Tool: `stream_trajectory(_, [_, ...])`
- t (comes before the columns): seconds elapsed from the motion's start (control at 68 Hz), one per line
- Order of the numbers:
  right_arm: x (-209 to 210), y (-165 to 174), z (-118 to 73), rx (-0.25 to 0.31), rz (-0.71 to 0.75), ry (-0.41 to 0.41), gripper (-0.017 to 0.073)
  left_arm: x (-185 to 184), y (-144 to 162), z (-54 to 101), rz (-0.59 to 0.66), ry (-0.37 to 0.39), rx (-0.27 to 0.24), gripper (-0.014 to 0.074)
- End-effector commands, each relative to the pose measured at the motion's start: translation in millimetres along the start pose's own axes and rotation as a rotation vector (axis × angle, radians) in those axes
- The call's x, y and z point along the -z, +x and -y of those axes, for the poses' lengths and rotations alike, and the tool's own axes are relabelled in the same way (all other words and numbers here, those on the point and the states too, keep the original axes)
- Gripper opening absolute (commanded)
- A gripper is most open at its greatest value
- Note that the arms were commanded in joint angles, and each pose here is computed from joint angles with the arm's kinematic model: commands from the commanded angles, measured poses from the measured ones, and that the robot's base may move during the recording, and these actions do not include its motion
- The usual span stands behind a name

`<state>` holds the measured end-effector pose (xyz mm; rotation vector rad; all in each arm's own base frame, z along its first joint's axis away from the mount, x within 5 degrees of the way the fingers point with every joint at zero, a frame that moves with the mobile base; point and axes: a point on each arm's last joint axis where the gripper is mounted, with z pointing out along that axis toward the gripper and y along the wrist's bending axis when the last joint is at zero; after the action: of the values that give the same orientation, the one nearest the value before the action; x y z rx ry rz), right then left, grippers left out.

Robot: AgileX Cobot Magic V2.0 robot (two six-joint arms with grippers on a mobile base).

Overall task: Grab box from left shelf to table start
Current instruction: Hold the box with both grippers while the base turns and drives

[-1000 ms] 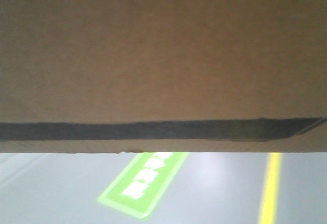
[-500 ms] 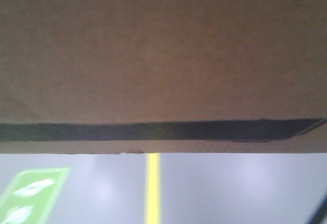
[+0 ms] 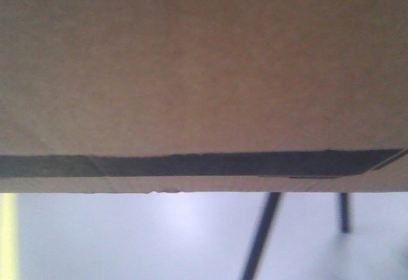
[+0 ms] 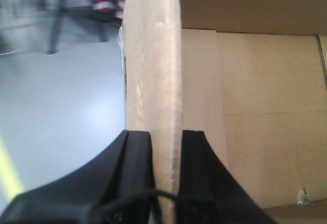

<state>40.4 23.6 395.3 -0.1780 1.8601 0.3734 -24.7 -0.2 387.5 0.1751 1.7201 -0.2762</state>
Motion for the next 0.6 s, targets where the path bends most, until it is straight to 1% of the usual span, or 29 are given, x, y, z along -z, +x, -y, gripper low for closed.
stream_trajectory(0.0, [4.1, -18.7, -1.8, 0.007, 0.141, -0.007, 0.0062, 8.1, -26.2, 6.6, 0.217, 0.089, 0.056, -0.0093])
stream_trajectory(0.588, [4.1, -18.7, -1.8, 0.007, 0.141, -0.007, 0.0062, 8.1, -26.2, 6.6, 0.217, 0.089, 0.056, -0.0093])
